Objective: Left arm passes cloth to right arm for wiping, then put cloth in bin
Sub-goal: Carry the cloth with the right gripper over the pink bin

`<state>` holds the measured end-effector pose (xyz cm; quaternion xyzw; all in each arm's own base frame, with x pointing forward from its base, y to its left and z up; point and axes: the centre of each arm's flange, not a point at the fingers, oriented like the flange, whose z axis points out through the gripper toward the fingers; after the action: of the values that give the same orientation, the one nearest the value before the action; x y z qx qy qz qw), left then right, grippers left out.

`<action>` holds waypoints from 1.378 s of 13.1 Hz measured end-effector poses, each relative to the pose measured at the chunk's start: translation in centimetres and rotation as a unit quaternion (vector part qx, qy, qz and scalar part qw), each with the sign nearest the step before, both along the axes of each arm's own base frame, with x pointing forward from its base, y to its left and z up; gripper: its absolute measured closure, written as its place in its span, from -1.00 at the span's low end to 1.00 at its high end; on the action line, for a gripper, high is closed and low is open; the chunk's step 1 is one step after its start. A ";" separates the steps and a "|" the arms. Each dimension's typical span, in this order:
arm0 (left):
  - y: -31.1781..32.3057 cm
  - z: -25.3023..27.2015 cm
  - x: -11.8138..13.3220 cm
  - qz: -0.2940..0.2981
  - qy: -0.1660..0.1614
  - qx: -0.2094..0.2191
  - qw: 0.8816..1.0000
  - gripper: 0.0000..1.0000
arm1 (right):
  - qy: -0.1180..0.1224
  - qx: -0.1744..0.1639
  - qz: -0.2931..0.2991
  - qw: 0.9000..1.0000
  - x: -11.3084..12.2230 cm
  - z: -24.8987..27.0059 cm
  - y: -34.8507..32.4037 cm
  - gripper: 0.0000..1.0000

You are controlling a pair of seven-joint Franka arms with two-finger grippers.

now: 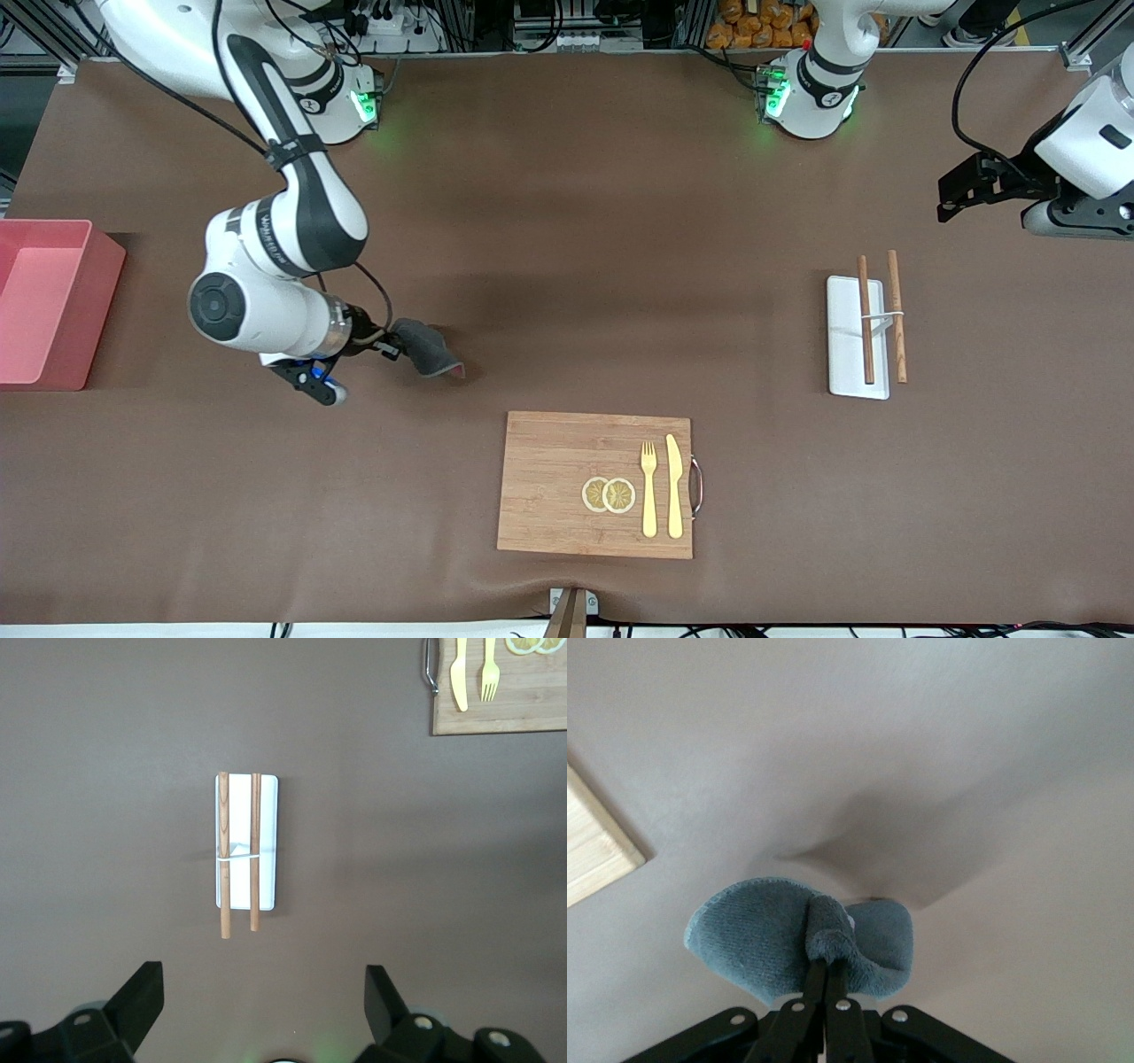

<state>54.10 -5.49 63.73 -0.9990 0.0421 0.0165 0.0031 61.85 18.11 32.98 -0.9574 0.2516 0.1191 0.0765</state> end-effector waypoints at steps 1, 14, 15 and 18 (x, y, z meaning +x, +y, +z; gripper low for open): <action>0.2 0.0 0.0 0.002 0.000 0.000 1.000 -1.00 | -0.005 0.005 0.013 1.000 0.7 0.0 -2.7 0.96; 0.8 -0.5 1.4 0.001 -0.024 -0.002 1.000 -1.00 | -0.086 -0.074 0.291 0.950 -1.4 12.8 -49.3 0.96; 0.8 -0.5 1.4 0.001 -0.025 -0.002 1.000 -1.00 | -0.087 -0.081 0.305 0.945 -2.3 14.2 -51.4 0.96; 0.7 -0.6 1.4 0.001 -0.025 -0.002 1.000 -1.00 | -0.091 -0.090 0.337 0.933 -5.8 15.6 -58.0 0.96</action>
<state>55.54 -4.80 63.11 -0.9991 0.0415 -0.0082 0.0023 56.02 -39.92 48.60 -0.9956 -0.0840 0.0270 -0.0321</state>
